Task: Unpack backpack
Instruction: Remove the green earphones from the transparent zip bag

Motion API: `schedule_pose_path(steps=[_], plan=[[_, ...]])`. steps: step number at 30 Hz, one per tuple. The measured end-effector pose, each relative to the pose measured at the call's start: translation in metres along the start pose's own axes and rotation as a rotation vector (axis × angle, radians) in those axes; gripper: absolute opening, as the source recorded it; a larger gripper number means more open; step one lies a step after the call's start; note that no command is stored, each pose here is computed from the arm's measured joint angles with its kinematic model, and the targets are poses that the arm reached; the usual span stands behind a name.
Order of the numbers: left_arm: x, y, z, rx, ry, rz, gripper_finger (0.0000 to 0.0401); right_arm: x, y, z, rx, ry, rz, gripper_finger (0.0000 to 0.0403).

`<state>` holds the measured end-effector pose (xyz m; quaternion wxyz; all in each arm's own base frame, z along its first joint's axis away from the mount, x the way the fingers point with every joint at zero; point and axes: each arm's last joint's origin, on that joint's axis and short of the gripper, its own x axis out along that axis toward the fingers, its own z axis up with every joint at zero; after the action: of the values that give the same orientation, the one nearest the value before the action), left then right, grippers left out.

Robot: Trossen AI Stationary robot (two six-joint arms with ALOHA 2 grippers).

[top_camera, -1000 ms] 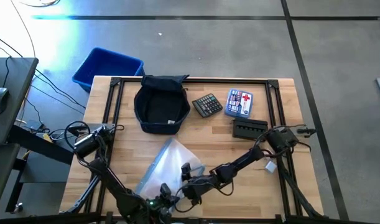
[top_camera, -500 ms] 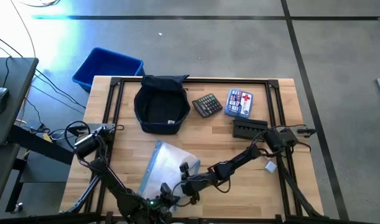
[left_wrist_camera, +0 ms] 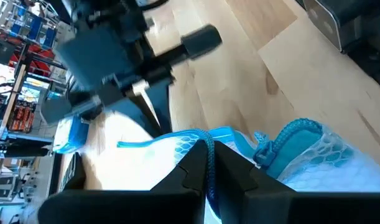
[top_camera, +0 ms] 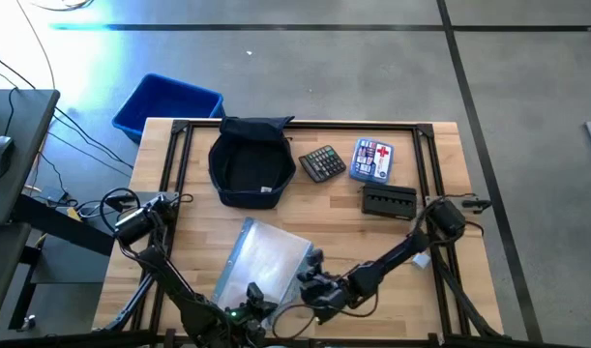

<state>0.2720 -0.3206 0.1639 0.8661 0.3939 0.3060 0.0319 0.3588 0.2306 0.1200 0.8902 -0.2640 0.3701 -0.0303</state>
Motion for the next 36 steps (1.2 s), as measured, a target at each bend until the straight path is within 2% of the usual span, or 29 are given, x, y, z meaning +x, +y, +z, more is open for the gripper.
schedule_pose_path(steps=[5, 9, 12, 16, 18, 21, 25, 29, 36], plan=[[0.01, 0.008, 0.0, -0.001, 0.02, 0.016, 0.0, 0.002, -0.004, 0.006, 0.045, -0.038, 0.026, 0.0], [0.029, 0.021, 0.002, 0.062, 0.041, 0.034, 0.0, 0.017, -0.015, 0.006, 0.118, -0.047, 0.001, 0.0], [0.05, 0.036, 0.005, 0.137, 0.037, -0.016, 0.0, 0.032, -0.025, -0.006, 0.202, 0.011, -0.093, 0.0], [0.08, 0.059, 0.009, 0.204, -0.018, -0.118, 0.0, 0.041, -0.032, -0.035, 0.281, 0.133, -0.101, 0.0], [0.09, 0.068, 0.011, 0.22, -0.063, -0.145, 0.0, 0.038, -0.033, -0.044, 0.33, 0.2, -0.107, 0.0], [0.094, 0.074, 0.015, 0.248, -0.11, -0.173, 0.0, 0.024, -0.022, -0.051, 0.308, 0.273, -0.11, 0.0], [0.082, 0.061, 0.016, 0.283, -0.119, -0.235, 0.0, -0.006, -0.014, -0.039, 0.23, 0.269, -0.05, 0.0], [0.066, 0.045, 0.011, 0.333, -0.067, -0.273, 0.0, -0.036, -0.017, -0.003, 0.198, 0.125, 0.059, 0.0], [0.05, 0.034, -0.001, 0.272, 0.069, -0.18, 0.0, -0.038, -0.007, 0.021, 0.135, -0.075, 0.255, 0.0]])
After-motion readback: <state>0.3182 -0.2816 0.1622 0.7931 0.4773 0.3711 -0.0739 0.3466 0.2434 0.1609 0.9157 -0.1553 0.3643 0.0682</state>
